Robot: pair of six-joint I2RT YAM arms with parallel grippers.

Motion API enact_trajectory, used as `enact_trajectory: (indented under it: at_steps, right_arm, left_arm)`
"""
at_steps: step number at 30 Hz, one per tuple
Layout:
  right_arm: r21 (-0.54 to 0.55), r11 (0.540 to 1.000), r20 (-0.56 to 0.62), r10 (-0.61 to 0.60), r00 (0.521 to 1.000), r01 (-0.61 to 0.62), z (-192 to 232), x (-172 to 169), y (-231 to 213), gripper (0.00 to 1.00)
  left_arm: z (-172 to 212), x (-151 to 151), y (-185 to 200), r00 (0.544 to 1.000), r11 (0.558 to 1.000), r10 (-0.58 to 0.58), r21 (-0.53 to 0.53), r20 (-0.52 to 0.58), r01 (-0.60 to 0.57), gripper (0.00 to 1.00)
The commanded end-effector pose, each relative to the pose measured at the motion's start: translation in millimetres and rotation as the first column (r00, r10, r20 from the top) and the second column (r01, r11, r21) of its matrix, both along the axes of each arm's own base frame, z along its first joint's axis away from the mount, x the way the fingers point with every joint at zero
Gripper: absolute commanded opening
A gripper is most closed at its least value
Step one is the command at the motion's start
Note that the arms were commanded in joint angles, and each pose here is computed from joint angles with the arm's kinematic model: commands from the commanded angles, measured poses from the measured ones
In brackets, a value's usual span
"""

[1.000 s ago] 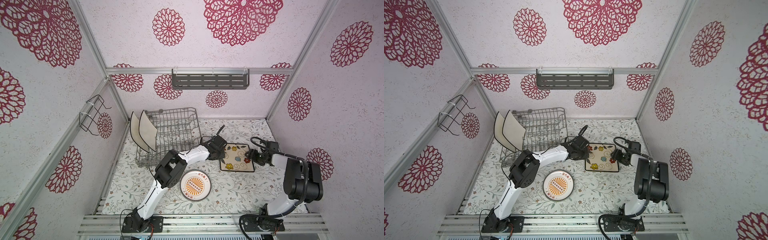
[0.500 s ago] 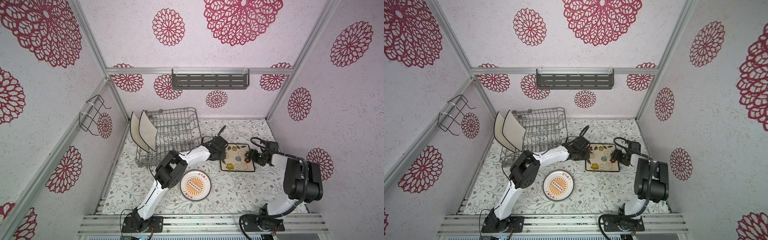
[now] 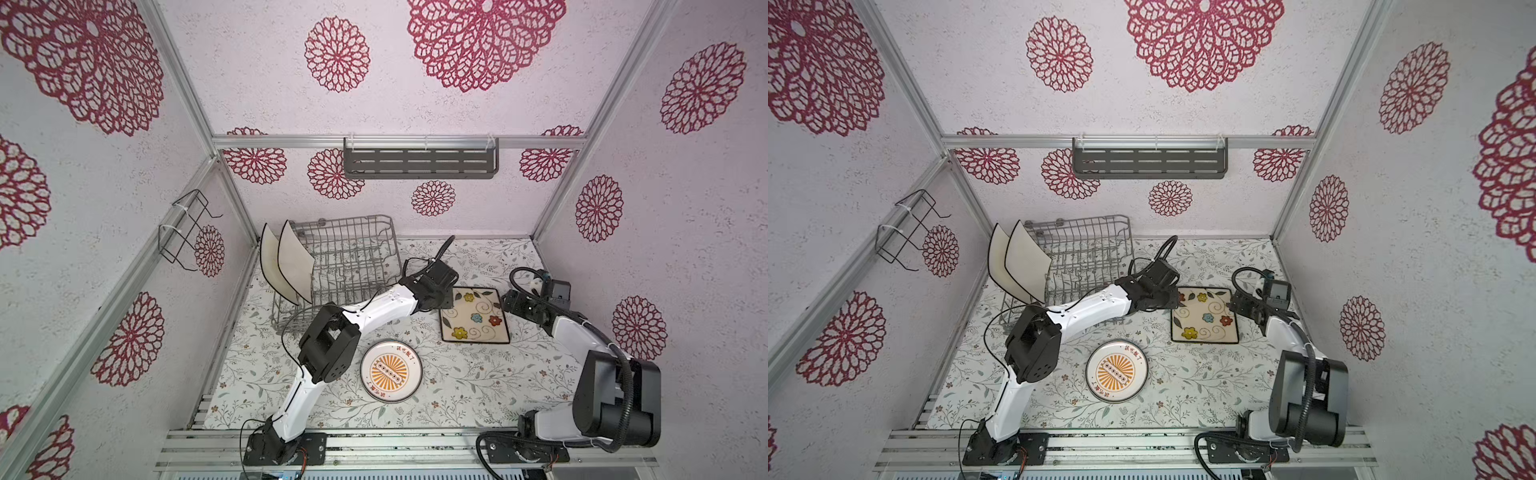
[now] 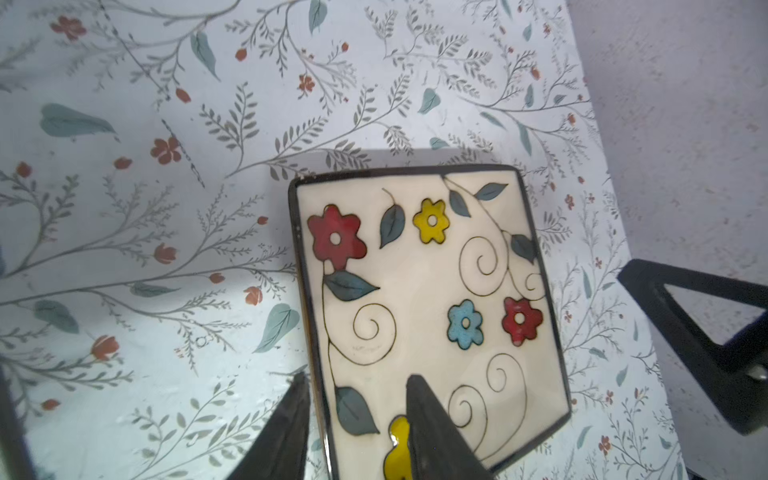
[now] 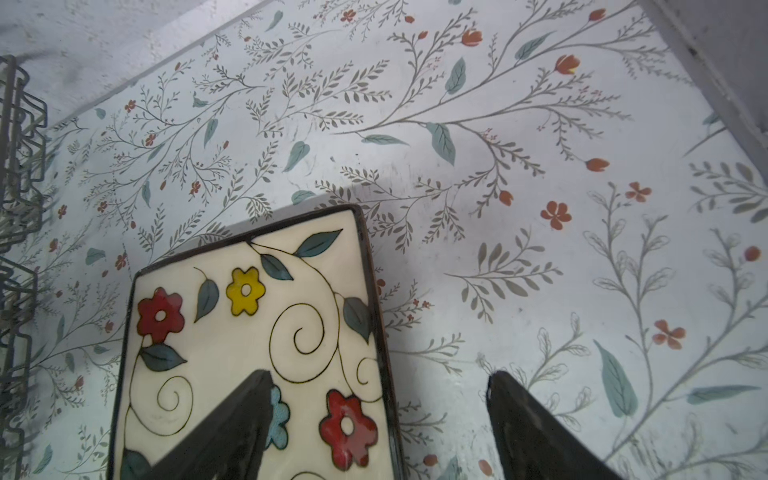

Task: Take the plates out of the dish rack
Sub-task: 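Open both grippers and lift them off the flowered plate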

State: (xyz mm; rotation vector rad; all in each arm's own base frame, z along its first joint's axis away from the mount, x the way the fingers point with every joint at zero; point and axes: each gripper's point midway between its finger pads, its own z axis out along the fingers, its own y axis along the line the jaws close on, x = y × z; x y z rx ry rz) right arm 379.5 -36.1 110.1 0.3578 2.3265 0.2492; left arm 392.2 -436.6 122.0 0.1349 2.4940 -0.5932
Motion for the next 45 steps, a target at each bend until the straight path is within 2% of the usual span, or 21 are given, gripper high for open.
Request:
enact_trajectory:
  at_steps: [1, 11, 15, 23, 26, 30, 31, 34, 37, 45]
  right_arm:
    - [-0.02, 1.0, 0.048, -0.013, 0.999, 0.014, 20.5, -3.2, -2.2, 0.85]
    - [-0.017, 0.999, 0.172, 0.049, 0.984, -0.047, 73.9, -12.1, 13.1, 0.86]
    - [-0.049, 0.992, 0.284, 0.129, 0.95, -0.12, 106.6, -17.8, 33.5, 0.9]
    - [-0.043, 0.961, 0.368, 0.268, 0.89, -0.271, 153.1, -19.7, 86.2, 0.89]
    - [-0.046, 0.944, 0.373, 0.321, 0.871, -0.328, 162.6, -18.9, 110.6, 0.89]
    - [-0.037, 0.918, 0.382, 0.377, 0.844, -0.394, 168.0, -17.4, 142.5, 0.89]
    - [-0.039, 0.914, 0.383, 0.387, 0.839, -0.404, 168.9, -17.3, 148.9, 0.89]
    - [-0.047, 0.877, 0.367, 0.461, 0.808, -0.478, 170.8, -18.3, 178.9, 0.88]
    - [-0.097, 0.841, 0.36, 0.529, 0.769, -0.533, 176.7, -21.8, 209.4, 0.89]
    - [-0.179, 0.721, 0.37, 0.68, 0.634, -0.669, 203.3, -37.4, 284.7, 0.94]
  left_arm:
    - [38.8, -2.3, 1.9, 0.997, 1.0, -0.016, -0.001, 0.074, 0.017, 0.42]
    - [92.6, -10.4, 17.9, 0.984, 0.999, -0.038, 0.029, 0.173, 0.034, 0.43]
    - [107.9, -15.9, 30.1, 0.979, 0.996, -0.053, 0.075, 0.199, 0.039, 0.45]
    - [162.1, -20.5, 78.1, 0.95, 0.976, -0.069, 0.217, 0.305, 0.001, 0.51]
    - [188.9, -18.5, 104.5, 0.934, 0.964, -0.059, 0.263, 0.353, -0.039, 0.57]
    - [223.4, -16.6, 139.4, 0.915, 0.965, -0.037, 0.253, 0.401, -0.072, 0.63]
    - [231.6, -15.6, 149.4, 0.911, 0.965, -0.027, 0.248, 0.411, -0.084, 0.71]
    - [256.3, -15.5, 185.4, 0.898, 0.965, 0.014, 0.23, 0.441, -0.128, 0.77]
    - [278.0, -16.0, 230.9, 0.875, 0.955, 0.072, 0.219, 0.478, -0.199, 0.85]
    - [297.8, -23.6, 357.2, 0.818, 0.888, 0.233, 0.229, 0.526, -0.399, 0.9]
